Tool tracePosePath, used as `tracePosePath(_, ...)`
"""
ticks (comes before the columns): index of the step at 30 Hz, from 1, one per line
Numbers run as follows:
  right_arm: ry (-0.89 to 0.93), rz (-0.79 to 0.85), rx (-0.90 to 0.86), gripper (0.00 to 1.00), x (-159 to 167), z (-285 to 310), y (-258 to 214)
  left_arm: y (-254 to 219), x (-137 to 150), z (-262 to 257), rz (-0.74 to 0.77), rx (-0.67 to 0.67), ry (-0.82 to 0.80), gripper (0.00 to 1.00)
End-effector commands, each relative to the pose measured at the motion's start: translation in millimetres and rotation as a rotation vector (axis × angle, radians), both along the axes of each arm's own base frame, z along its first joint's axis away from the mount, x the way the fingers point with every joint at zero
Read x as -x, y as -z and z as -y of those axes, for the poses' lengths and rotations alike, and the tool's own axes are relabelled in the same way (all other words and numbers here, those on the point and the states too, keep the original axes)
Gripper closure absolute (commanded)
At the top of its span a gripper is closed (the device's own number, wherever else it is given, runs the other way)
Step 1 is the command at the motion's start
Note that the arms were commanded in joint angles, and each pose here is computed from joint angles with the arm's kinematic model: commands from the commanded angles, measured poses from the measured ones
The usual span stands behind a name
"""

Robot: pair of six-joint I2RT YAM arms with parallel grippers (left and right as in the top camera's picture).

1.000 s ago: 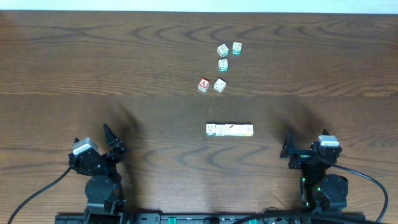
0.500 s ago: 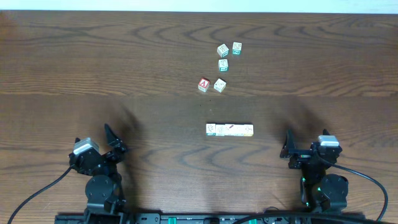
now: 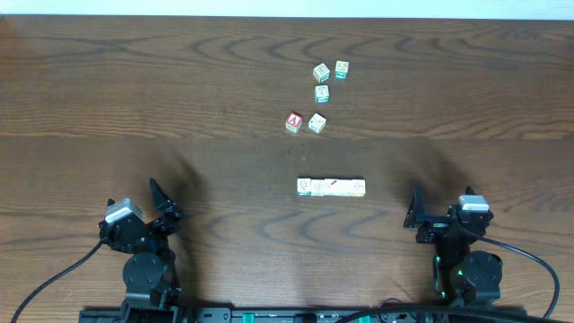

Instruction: Lift 5 blocks

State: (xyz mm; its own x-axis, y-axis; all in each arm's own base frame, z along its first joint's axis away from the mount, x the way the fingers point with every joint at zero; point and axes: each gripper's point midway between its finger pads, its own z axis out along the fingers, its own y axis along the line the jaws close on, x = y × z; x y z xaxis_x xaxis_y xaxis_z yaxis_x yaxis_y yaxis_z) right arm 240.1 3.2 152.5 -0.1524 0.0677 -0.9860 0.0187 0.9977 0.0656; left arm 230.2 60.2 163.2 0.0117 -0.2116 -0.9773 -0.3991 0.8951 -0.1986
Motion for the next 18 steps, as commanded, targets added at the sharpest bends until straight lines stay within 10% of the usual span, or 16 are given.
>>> tracePosePath(1, -0.001, 0.004, 0.012, 0.01, 0.0, 0.6, 0.2, 16.9, -0.5, -1.1, -0.049, -0.022, -0.003, 0.15)
tracePosePath(18, -0.001, 0.004, 0.012, 0.01, 0.0, 0.6, 0.2, 16.8, -0.5, -1.1, -0.049, -0.022, -0.003, 0.15)
